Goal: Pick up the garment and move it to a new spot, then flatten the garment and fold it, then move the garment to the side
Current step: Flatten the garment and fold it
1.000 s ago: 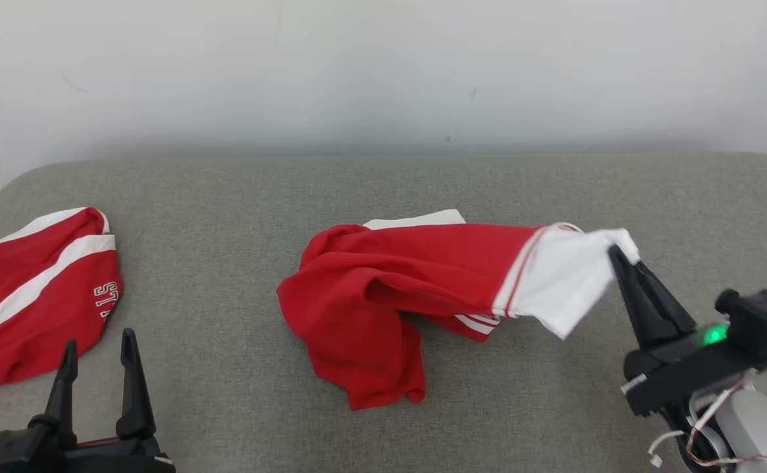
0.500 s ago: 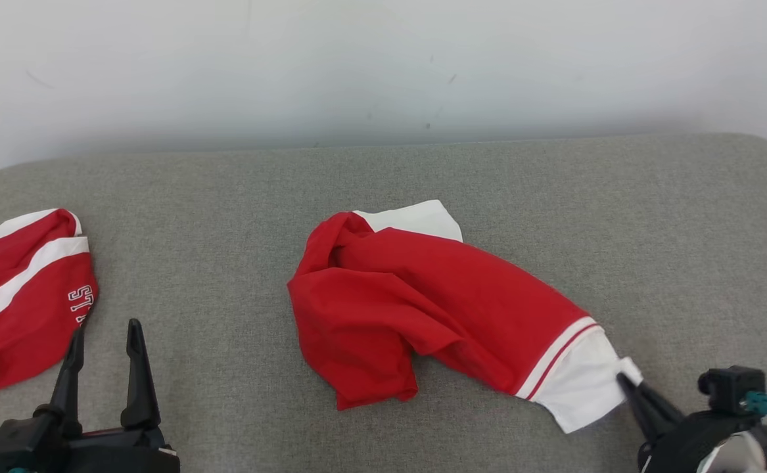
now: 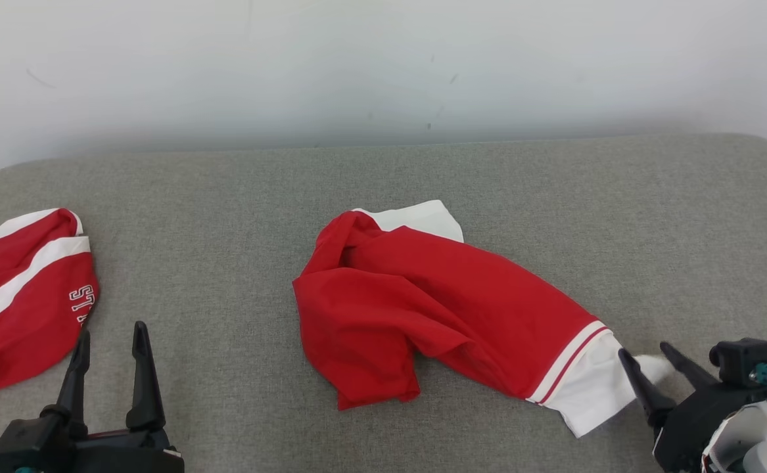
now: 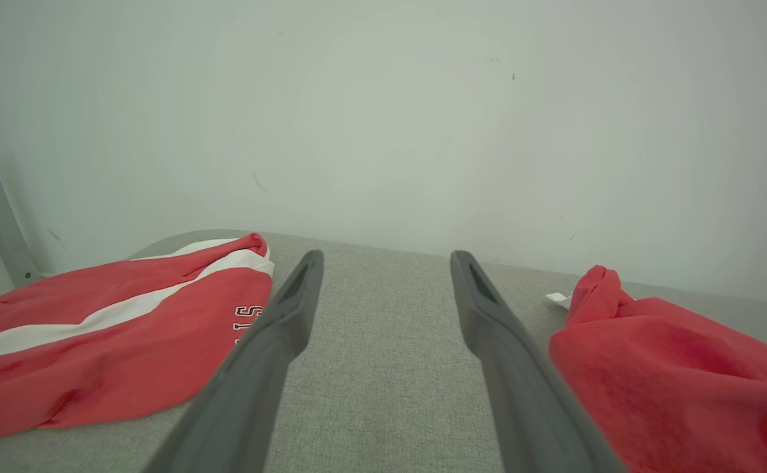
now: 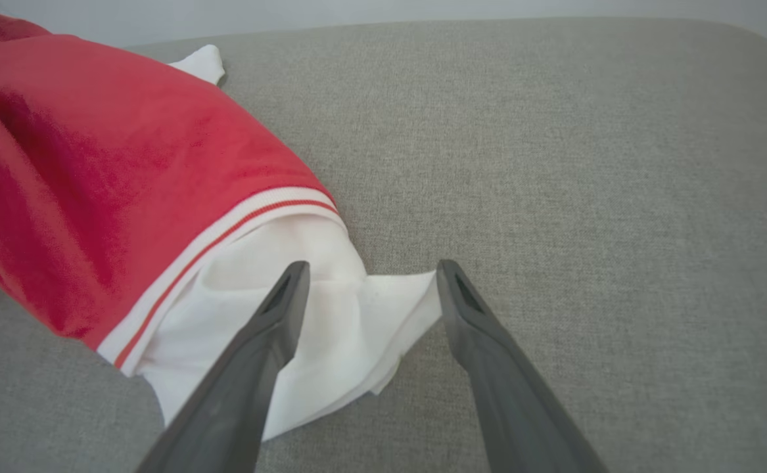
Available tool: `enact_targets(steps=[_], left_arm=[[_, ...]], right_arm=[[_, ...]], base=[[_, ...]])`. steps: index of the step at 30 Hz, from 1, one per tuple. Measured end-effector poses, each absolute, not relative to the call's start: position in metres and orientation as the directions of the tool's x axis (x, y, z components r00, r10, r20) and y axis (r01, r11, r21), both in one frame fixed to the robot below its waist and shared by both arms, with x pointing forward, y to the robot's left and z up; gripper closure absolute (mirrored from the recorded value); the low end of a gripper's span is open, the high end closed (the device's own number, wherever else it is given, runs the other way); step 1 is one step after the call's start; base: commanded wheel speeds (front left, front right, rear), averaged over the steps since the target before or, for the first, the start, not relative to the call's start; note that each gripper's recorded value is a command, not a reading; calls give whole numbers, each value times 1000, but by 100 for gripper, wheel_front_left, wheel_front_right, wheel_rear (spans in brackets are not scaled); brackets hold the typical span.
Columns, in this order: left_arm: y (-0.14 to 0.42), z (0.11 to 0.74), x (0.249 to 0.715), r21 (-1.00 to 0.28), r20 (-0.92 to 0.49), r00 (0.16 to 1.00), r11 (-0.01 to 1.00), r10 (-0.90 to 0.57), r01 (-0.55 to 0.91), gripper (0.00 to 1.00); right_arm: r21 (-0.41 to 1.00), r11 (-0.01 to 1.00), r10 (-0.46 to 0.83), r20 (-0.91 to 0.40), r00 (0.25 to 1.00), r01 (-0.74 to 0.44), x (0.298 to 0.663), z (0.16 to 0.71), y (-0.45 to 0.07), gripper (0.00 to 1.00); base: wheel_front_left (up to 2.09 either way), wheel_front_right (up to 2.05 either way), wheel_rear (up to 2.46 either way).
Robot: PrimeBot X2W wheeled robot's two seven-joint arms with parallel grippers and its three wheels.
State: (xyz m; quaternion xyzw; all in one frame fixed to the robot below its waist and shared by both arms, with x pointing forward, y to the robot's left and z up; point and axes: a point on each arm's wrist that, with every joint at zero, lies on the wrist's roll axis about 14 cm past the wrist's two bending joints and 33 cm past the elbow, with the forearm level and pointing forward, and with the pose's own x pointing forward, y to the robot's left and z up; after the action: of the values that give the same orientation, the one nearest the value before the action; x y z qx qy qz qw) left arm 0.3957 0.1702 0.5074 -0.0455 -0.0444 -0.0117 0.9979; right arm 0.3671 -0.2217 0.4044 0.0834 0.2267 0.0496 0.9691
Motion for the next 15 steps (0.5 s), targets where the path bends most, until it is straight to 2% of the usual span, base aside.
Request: enact_targets(steps=[5, 6, 7, 10, 15], left_arm=[[169, 509, 396, -91, 94, 995, 995, -21, 30, 0], [169, 510, 396, -91, 96, 995, 995, -23, 31, 0], [169, 510, 396, -91, 96, 995, 995, -23, 32, 0], [168, 510, 397, -91, 98, 995, 995, -25, 34, 0], [166, 513, 396, -91, 106, 994, 995, -29, 39, 0]], right_arm=[[151, 986, 112, -277, 954, -71, 384, 442, -227, 0], [140, 985, 120, -157, 980, -98, 393, 469, -222, 0], [158, 982, 122, -106, 987, -105, 397, 480, -218, 0], [167, 976, 140, -8, 990, -137, 400, 498, -206, 0], [155, 974, 152, 80, 985, -163, 403, 517, -196, 0]], base=[[0, 0, 0], [0, 0, 0], [0, 0, 0], [0, 0, 0], [0, 0, 0]])
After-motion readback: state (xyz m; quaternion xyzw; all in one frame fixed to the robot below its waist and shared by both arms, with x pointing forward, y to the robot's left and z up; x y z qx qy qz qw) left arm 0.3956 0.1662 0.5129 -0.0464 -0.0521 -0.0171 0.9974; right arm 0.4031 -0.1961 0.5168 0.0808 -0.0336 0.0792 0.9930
